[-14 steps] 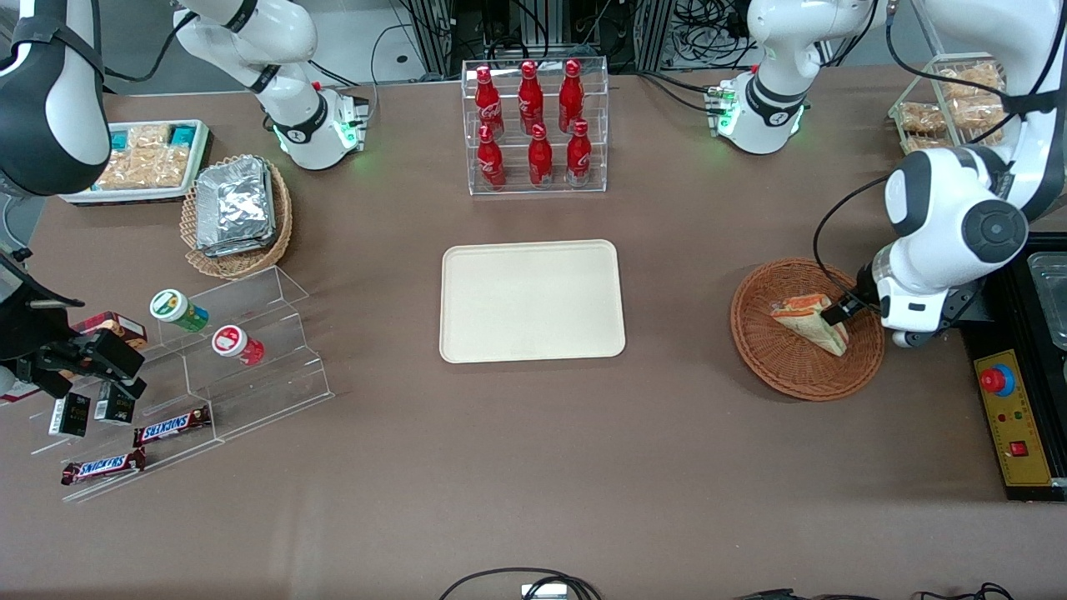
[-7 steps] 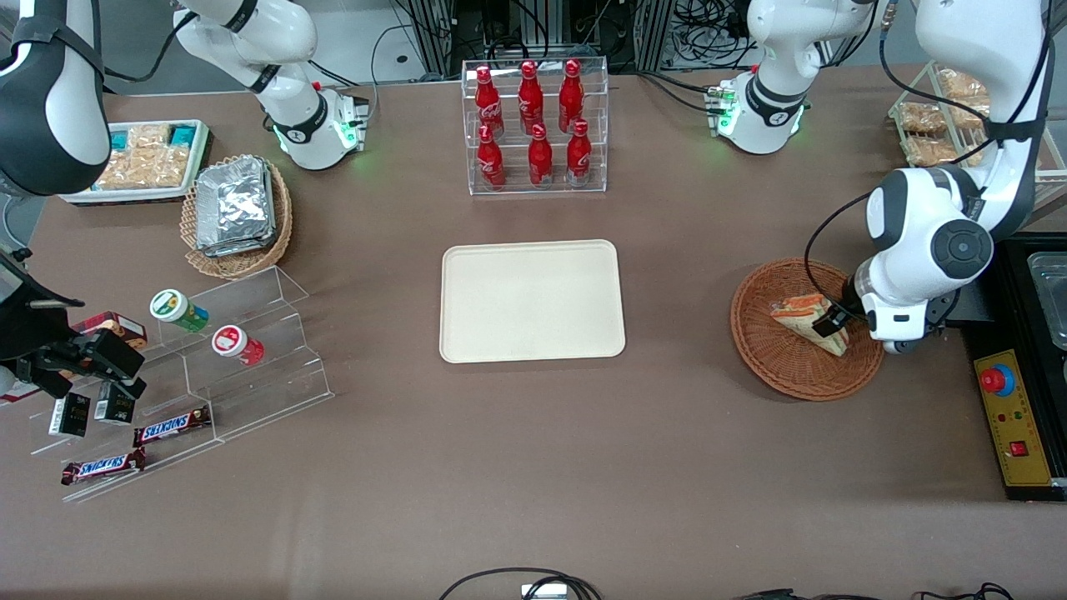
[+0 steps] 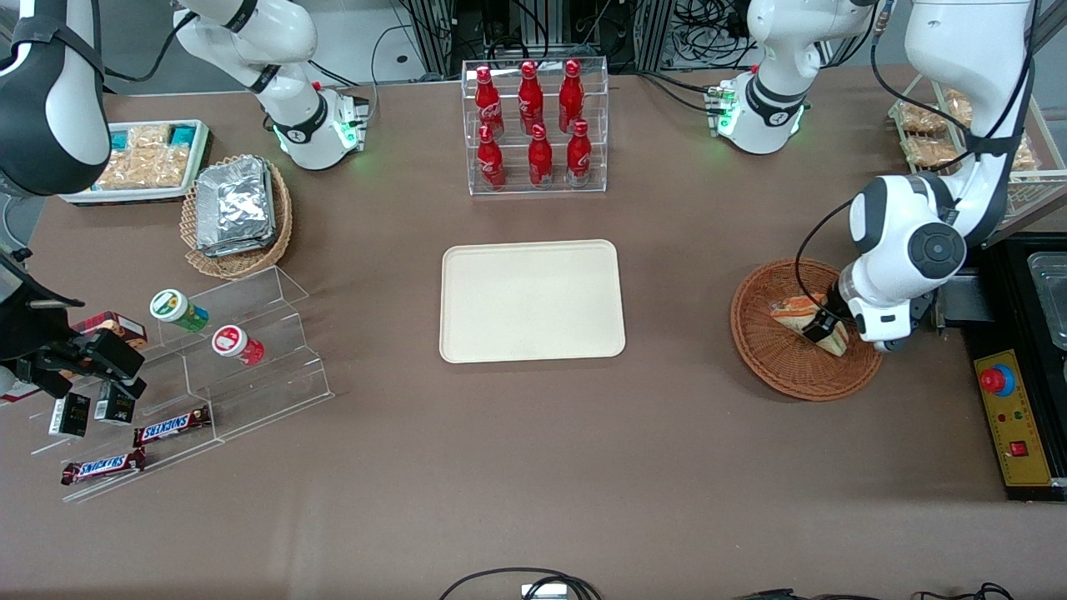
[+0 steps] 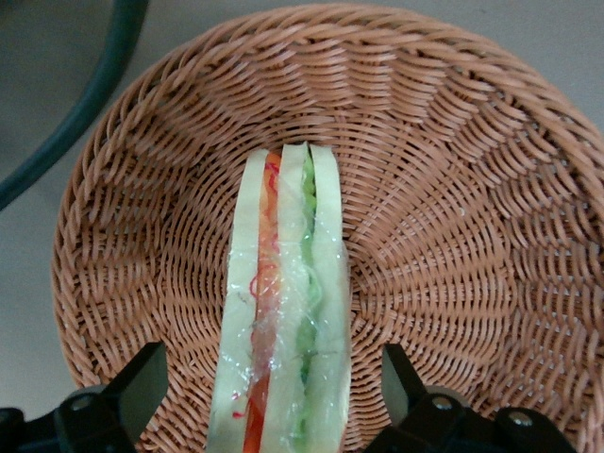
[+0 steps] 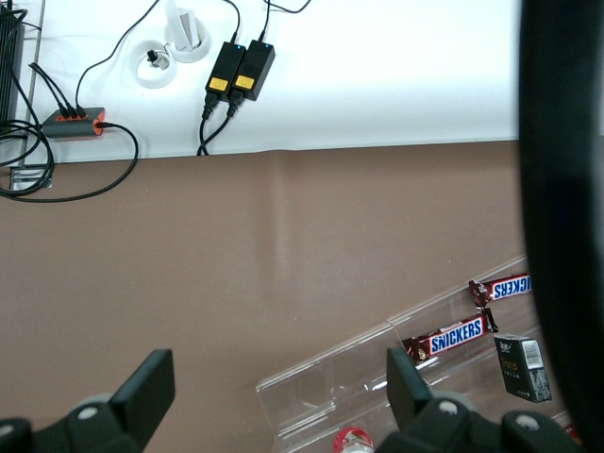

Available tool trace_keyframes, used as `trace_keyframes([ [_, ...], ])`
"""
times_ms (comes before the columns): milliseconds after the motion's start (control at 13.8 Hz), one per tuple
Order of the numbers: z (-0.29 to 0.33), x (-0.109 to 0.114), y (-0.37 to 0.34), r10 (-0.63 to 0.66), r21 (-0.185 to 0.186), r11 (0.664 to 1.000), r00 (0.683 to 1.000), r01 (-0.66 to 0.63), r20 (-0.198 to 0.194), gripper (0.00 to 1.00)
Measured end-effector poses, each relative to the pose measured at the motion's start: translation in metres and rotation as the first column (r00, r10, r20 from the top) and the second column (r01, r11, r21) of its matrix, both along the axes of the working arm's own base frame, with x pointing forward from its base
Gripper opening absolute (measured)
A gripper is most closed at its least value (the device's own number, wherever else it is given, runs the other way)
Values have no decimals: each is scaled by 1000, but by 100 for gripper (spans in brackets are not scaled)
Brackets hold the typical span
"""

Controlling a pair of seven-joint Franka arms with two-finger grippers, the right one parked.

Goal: Place sandwich from basket to tray
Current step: 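Lower the left gripper and close it on the wrapped sandwich, then lift the sandwich and carry it toward the cream tray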

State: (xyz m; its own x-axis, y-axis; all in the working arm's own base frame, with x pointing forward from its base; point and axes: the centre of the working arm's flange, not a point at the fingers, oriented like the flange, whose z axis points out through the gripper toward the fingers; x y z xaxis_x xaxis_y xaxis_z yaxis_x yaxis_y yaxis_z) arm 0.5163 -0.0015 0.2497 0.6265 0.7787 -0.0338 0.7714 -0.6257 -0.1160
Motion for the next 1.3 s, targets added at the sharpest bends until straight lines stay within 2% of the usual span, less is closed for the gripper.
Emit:
trace_keyframes([
  [289,-10,-5,-1,19,-2,1000,1000,-19,7,100],
  [434,-15,-5,-1,20,-4,1000,1000,-20,7,96],
  [506,-18,-6,-1,21,-5,1000,1000,-21,5,88],
  [723,-28,-6,-2,-2,6,1000,1000,2,-2,52],
  [867,-28,-6,-2,-9,9,1000,1000,9,-3,38],
  [1084,-27,-6,-2,-9,10,1000,1000,9,-1,33],
  [1301,-11,-2,-1,-14,25,1000,1000,15,-16,29],
])
